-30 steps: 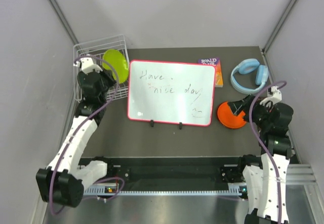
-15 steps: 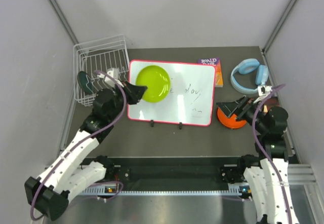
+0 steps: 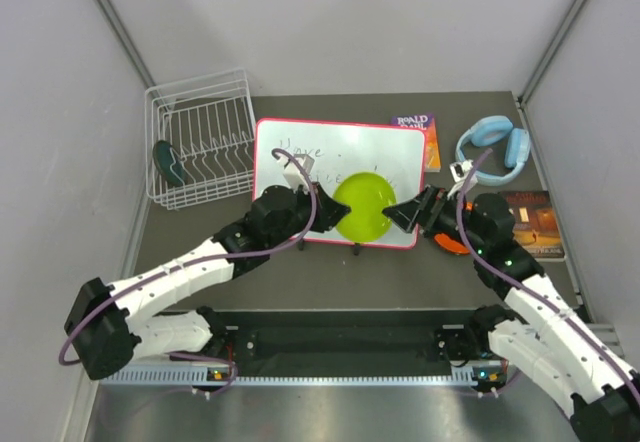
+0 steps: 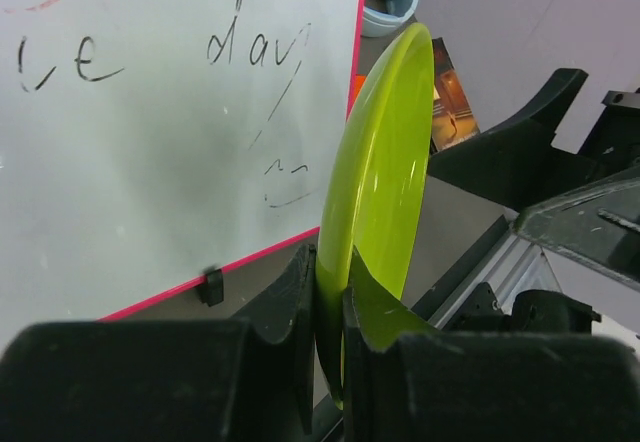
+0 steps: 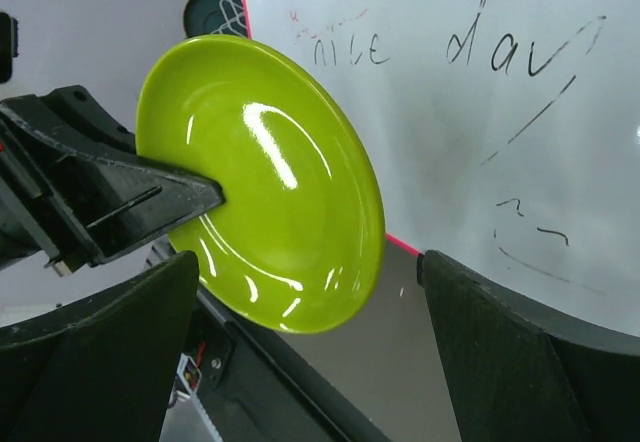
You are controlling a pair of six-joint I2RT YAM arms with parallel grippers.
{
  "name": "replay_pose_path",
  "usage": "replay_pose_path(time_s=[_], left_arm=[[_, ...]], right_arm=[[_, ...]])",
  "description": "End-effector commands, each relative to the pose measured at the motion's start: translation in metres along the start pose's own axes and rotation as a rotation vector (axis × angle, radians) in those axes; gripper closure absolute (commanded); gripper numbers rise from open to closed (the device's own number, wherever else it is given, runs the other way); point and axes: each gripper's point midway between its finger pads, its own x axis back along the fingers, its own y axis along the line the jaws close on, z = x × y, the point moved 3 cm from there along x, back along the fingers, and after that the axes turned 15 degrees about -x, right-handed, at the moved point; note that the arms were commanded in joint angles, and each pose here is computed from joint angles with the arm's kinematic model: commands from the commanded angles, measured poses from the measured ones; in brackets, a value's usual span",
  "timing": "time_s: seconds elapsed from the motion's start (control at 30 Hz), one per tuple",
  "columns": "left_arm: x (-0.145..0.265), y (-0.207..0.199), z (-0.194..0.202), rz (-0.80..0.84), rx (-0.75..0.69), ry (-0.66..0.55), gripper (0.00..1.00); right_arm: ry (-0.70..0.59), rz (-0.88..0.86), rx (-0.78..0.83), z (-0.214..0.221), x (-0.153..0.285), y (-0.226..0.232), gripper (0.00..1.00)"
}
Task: Unload the plates from the dish rack
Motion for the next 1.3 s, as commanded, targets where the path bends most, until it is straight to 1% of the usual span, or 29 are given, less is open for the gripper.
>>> replay_pose_path(time_s=[0.0, 0.1, 0.17, 0.27, 0.33, 0.37, 0.4, 0.43, 0.47, 0.5, 0.53, 0.63, 0.67, 0.73, 0.77, 0.8, 0.83, 0.87, 0.9, 0.93, 0.97, 1.0, 1.03, 1.07, 1.1, 1.13, 1.17, 1.23, 1.27], left_arm=[[-0.004, -0.030, -0.050, 0.081, -0.012, -0.165, 1.00], [-0.002, -0.035, -0.054, 0.095, -0.013, -0.179, 1.00], [-0.001, -0.037, -0.056, 0.107, -0.017, -0.182, 1.00], [0.000, -0.039, -0.054, 0.120, -0.020, -0.174, 1.00], [-0.002, -0.039, -0.051, 0.126, -0.018, -0.166, 1.00], [-0.003, -0.039, -0.050, 0.128, -0.016, -0.165, 1.00], [-0.005, -0.037, -0.046, 0.125, -0.007, -0.158, 1.00], [-0.004, -0.044, -0.044, 0.170, -0.006, -0.151, 1.00], [-0.005, -0.044, -0.043, 0.176, -0.004, -0.148, 1.00], [-0.008, -0.044, -0.040, 0.178, 0.003, -0.136, 1.00], [-0.008, -0.046, -0.039, 0.187, 0.005, -0.136, 1.00], [-0.010, -0.044, -0.035, 0.184, 0.008, -0.129, 1.00], [-0.009, -0.044, -0.035, 0.189, 0.006, -0.130, 1.00], [-0.010, -0.042, -0.033, 0.179, -0.007, -0.124, 0.83], [-0.010, -0.038, -0.031, 0.156, -0.013, -0.117, 0.72], [-0.010, -0.036, -0.032, 0.140, -0.042, -0.116, 0.49], [-0.009, -0.032, -0.033, 0.118, -0.058, -0.115, 0.43], [-0.008, -0.026, -0.035, 0.074, -0.075, -0.127, 0.37], [-0.004, -0.014, -0.038, 0.004, -0.123, -0.138, 0.31], [-0.002, -0.007, -0.041, -0.039, -0.152, -0.148, 0.21], [0.002, 0.000, -0.043, -0.085, -0.179, -0.153, 0.17], [0.009, 0.014, -0.053, -0.181, -0.245, -0.179, 0.16], [0.014, 0.021, -0.056, -0.229, -0.280, -0.179, 0.13], [0.019, 0.028, -0.062, -0.287, -0.305, -0.190, 0.11], [0.028, 0.040, -0.072, -0.381, -0.356, -0.204, 0.10], [0.033, 0.047, -0.077, -0.433, -0.378, -0.213, 0.06], [0.037, 0.052, -0.081, -0.473, -0.396, -0.220, 0.05], [0.049, 0.063, -0.091, -0.564, -0.436, -0.242, 0.01], [0.053, 0.069, -0.088, -0.594, -0.454, -0.221, 0.01]], right_arm=[[-0.082, -0.015, 0.026, -0.011, -0.019, 0.005, 0.07], [-0.061, 0.009, 0.021, -0.006, -0.027, -0.004, 0.09], [-0.067, 0.017, 0.011, -0.005, -0.030, -0.009, 0.15], [-0.093, -0.031, 0.015, -0.007, -0.029, -0.004, 0.36], [-0.096, -0.073, 0.019, -0.004, -0.026, -0.002, 0.47], [-0.100, -0.137, 0.028, -0.005, -0.023, 0.010, 0.61], [-0.101, -0.171, 0.033, -0.005, -0.022, 0.016, 0.70], [-0.093, -0.194, 0.034, -0.002, -0.021, 0.017, 0.79], [-0.088, -0.249, 0.041, -0.002, -0.017, 0.027, 0.92], [-0.087, -0.258, 0.042, -0.001, -0.016, 0.028, 0.98], [-0.086, -0.262, 0.042, -0.001, -0.016, 0.029, 1.00], [-0.086, -0.246, 0.044, 0.000, -0.014, 0.025, 1.00], [-0.109, -0.248, 0.047, -0.002, -0.011, 0.027, 1.00], [-0.134, -0.181, 0.046, -0.006, -0.006, 0.018, 1.00], [-0.206, -0.150, 0.065, -0.017, 0.001, 0.018, 1.00], [-0.231, -0.106, 0.068, -0.022, 0.006, 0.013, 1.00], [-0.255, -0.029, 0.061, -0.028, 0.014, 0.004, 1.00], [-0.325, 0.022, 0.080, -0.039, 0.026, 0.001, 1.00], [-0.361, 0.064, 0.086, -0.045, 0.035, -0.002, 1.00], [-0.392, 0.159, 0.078, -0.052, 0.050, -0.012, 1.00], [-0.479, 0.221, 0.096, -0.064, 0.065, -0.016, 1.00], [-0.517, 0.274, 0.103, -0.070, 0.075, -0.021, 1.00], [-0.573, 0.323, 0.105, -0.081, 0.089, -0.020, 1.00], [-0.606, 0.424, 0.111, -0.083, 0.102, -0.033, 1.00], [-0.642, 0.470, 0.113, -0.089, 0.112, -0.033, 1.00], [-0.690, 0.539, 0.113, -0.095, 0.121, -0.041, 1.00], [-0.679, 0.610, 0.112, -0.093, 0.123, -0.052, 1.00], [-0.697, 0.686, 0.103, -0.096, 0.127, -0.063, 1.00], [-0.684, 0.714, 0.091, -0.096, 0.123, -0.069, 1.00]])
